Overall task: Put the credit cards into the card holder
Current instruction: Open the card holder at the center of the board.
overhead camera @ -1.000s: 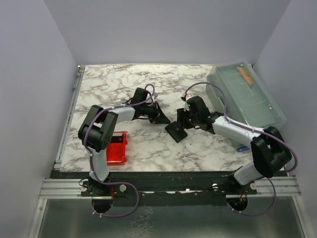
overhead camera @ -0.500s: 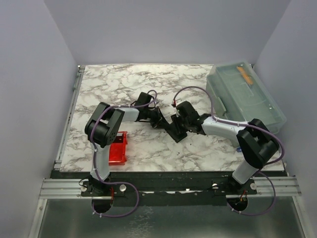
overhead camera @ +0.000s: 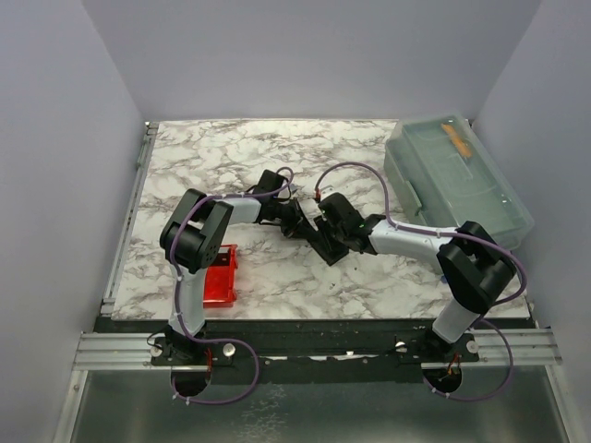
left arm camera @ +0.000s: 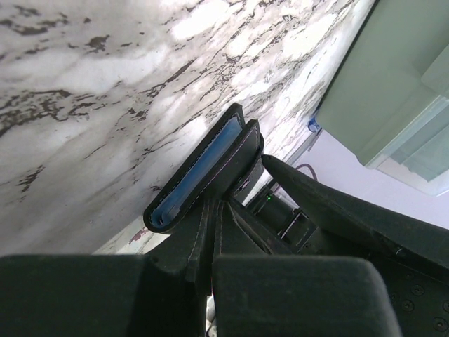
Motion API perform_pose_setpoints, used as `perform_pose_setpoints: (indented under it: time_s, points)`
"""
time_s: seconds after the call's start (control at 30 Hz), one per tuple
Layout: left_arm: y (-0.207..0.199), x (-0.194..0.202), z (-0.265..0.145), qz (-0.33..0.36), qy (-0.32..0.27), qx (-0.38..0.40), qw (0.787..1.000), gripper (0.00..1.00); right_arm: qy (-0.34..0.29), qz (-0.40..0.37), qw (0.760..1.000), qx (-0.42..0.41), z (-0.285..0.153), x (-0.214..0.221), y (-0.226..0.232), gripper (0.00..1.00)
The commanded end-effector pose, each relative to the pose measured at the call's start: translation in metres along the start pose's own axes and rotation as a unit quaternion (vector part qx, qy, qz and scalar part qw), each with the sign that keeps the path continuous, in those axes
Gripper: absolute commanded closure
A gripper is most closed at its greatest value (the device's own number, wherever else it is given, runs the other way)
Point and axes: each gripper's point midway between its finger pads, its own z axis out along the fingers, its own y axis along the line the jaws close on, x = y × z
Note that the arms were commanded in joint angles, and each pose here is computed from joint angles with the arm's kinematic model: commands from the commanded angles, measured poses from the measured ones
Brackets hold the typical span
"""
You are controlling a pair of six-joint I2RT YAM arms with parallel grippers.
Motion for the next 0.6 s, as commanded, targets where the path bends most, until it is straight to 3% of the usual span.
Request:
perform_pose_setpoints:
  time_s: [0.0, 0.3, 0.57]
  points:
    - [0.037, 0.006, 0.016, -0.019, 0.005, -0.061, 0.998, 1.0, 0.005, 0.025, 1.0, 0.008, 0.011, 0.009, 0.004, 0.59]
    - [0.049, 0.005, 0.016, -0.026, -0.004, -0.093, 0.995, 1.0, 0.002, 0.083, 0.992, 0.092, 0.01, 0.006, -0.023, 0.98]
    - [0.059, 0.004, 0.018, -0.03, -0.003, -0.114, 0.993, 1.0, -0.042, 0.157, 0.985, 0.062, -0.01, -0.016, -0.037, 0.99]
